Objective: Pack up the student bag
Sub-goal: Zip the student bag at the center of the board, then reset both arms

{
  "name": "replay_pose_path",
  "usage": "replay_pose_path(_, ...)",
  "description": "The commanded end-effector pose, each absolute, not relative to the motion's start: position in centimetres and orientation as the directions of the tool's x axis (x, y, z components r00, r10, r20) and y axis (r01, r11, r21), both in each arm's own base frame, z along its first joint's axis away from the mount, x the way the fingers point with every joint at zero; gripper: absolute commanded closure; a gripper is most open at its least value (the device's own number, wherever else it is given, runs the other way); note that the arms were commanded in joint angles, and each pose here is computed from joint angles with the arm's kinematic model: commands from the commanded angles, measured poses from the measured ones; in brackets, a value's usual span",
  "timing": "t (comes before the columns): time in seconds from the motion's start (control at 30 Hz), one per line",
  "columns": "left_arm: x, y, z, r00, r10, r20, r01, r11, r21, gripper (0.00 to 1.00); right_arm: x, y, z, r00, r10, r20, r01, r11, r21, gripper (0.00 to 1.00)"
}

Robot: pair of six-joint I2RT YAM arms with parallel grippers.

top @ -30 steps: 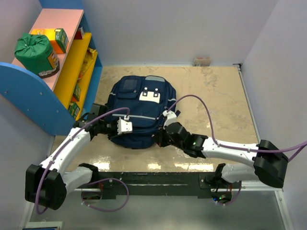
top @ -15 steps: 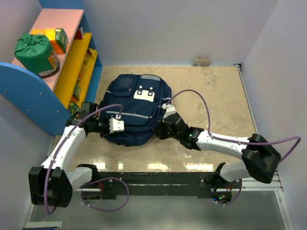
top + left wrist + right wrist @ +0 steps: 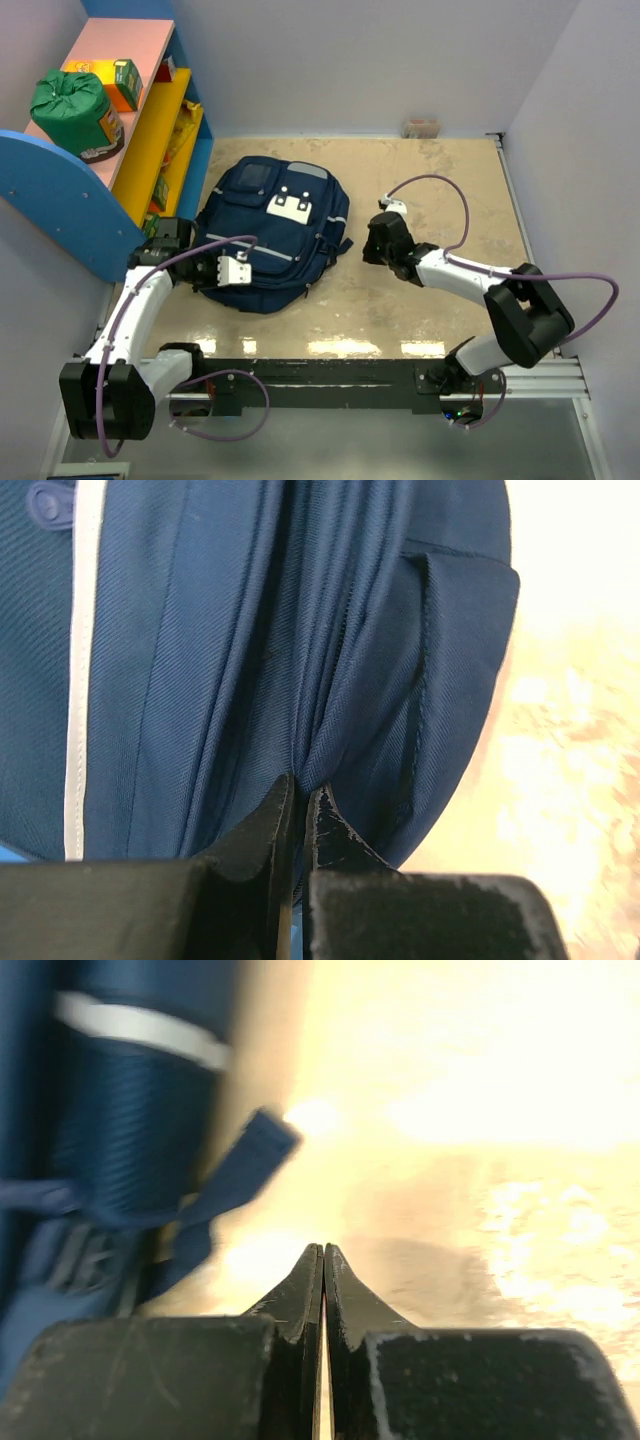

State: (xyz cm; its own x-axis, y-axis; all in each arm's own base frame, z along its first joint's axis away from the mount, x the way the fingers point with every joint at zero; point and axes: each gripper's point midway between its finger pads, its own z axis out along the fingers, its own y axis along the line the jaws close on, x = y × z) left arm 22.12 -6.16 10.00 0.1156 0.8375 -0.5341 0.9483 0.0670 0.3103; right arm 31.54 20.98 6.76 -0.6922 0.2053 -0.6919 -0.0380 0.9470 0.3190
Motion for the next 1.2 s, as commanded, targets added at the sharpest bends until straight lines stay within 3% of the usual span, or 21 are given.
replay_pose_path(0.0, 21.0, -5.2, 11.0, 0.138, 0.866, -0.481, 0.950, 0.021, 0.310, 1.00, 33.5, 19.8, 7.1, -0.674, 0.207, -0.709, -0.023, 0.954, 0.300, 1.00)
replay_pose_path(0.17, 21.5, -6.4, 12.4, 0.127, 0.824, -0.552, 0.950, 0.059, 0.307, 1.00, 33.5, 21.3, 8.1, -0.666, 0.197, -0.719, -0.106, 0.930, 0.353, 1.00)
replay_pose_path(0.3, 22.0, -8.2, 14.4, 0.117, 0.757, -0.643, 0.949, 0.105, 0.296, 0.99, 30.8, 23.0, 9.0, -0.653, 0.201, -0.730, -0.194, 0.888, 0.418, 0.82)
replay_pose_path(0.4, 22.4, -9.3, 16.2, 0.111, 0.717, -0.689, 0.952, 0.122, 0.281, 0.90, 28.8, 24.3, 9.0, -0.642, 0.192, -0.743, -0.237, 0.871, 0.430, 0.68)
replay_pose_path(0.43, 22.6, -9.6, 17.0, 0.120, 0.708, -0.696, 0.950, 0.122, 0.288, 0.80, 28.2, 24.4, 8.5, -0.644, 0.186, -0.742, -0.238, 0.873, 0.426, 0.63)
replay_pose_path(0.6, 21.5, -13.4, 19.2, 0.155, 0.622, -0.768, 0.961, 0.085, 0.262, 0.74, 27.7, 24.1, 8.9, -0.655, 0.212, -0.725, -0.191, 0.882, 0.431, 0.62)
replay_pose_path(0.67, 20.2, -16.3, 19.1, 0.127, 0.591, -0.796, 0.977, 0.063, 0.203, 0.73, 28.7, 23.4, 10.6, -0.620, 0.248, -0.744, -0.166, 0.886, 0.433, 0.53)
replay_pose_path(0.8, 21.6, -20.2, 20.8, 0.104, 0.529, -0.842, 0.977, 0.104, 0.186, 0.70, 30.1, 22.5, 14.4, -0.576, 0.226, -0.785, -0.148, 0.917, 0.372, 0.27)
replay_pose_path(0.87, 23.1, -20.5, 22.1, 0.034, 0.520, -0.853, 0.970, 0.188, 0.154, 0.57, 30.6, 21.9, 15.1, -0.567, 0.228, -0.791, -0.118, 0.929, 0.352, 0.20)
replay_pose_path(0.9, 24.3, -20.7, 22.5, 0.027, 0.509, -0.860, 0.961, 0.225, 0.163, 0.50, 30.7, 21.6, 15.6, -0.562, 0.216, -0.798, -0.114, 0.936, 0.334, 0.12)
replay_pose_path(0.93, 24.7, -20.8, 22.6, -0.037, 0.489, -0.871, 0.953, 0.280, 0.117, 0.34, 30.8, 21.5, 16.1, -0.554, 0.215, -0.804, -0.117, 0.936, 0.331, 0.05)
replay_pose_path(1.03, 26.7, -20.9, 22.8, -0.164, 0.432, -0.887, 0.903, 0.427, 0.041, 0.10, 30.7, 21.1, 17.1, -0.531, 0.219, -0.819, -0.124, 0.936, 0.330, 0.02)
replay_pose_path(1.17, 28.6, -20.4, 22.1, -0.264, 0.432, -0.862, 0.851, 0.526, 0.003, 0.07, 30.1, 20.8, 19.2, -0.487, 0.229, -0.843, -0.165, 0.924, 0.346, 0.01)
